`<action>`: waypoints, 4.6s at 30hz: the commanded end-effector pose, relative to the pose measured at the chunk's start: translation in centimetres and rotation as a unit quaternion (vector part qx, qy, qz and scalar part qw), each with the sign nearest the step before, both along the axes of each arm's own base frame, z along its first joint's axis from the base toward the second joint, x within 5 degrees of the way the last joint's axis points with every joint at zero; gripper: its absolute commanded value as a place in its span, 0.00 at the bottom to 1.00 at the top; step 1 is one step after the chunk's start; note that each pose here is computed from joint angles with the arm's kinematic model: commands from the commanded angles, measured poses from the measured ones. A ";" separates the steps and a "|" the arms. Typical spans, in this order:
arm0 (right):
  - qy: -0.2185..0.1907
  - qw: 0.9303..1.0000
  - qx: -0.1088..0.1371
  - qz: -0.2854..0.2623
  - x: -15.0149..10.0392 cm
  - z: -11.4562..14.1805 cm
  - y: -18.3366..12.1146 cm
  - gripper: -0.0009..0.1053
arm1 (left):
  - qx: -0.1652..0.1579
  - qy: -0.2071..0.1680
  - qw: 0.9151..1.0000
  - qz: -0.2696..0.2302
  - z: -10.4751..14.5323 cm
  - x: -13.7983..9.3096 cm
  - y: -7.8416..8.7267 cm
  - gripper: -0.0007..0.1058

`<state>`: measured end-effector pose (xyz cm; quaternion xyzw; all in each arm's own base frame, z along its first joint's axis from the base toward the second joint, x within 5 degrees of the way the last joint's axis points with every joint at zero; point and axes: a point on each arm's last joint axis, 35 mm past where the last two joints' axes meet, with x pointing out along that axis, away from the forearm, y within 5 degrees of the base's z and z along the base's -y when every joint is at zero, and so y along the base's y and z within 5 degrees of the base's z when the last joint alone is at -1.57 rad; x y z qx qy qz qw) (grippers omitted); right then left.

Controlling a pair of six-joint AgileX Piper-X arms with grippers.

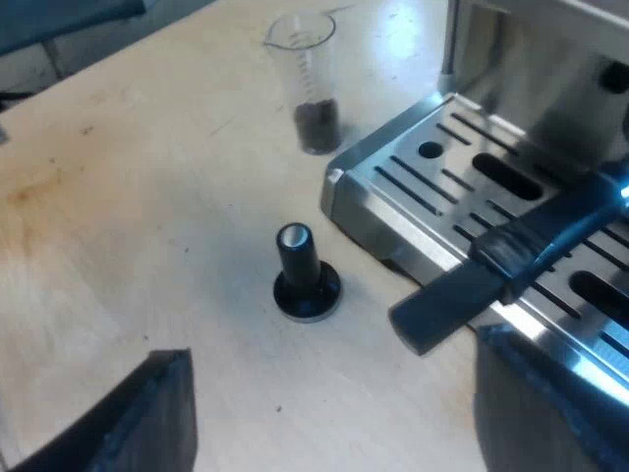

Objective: Pour the beans into the coffee machine

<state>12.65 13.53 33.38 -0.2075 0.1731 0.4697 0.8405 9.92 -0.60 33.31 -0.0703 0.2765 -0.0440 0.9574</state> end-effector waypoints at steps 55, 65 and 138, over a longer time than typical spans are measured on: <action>-0.014 0.999 0.044 -0.026 2.9 -0.8 4.0 0.59 | -0.054 -0.115 0.992 -0.016 -15.2 7.3 -0.5 0.72; -0.021 0.998 0.053 -0.025 2.9 -0.6 4.0 0.59 | -0.053 -0.139 0.989 -0.017 -16.1 9.0 -0.5 0.72; -0.022 0.997 0.070 -0.030 3.0 -0.3 4.1 0.59 | -0.060 -0.122 0.990 -0.039 -16.5 16.2 -0.9 0.24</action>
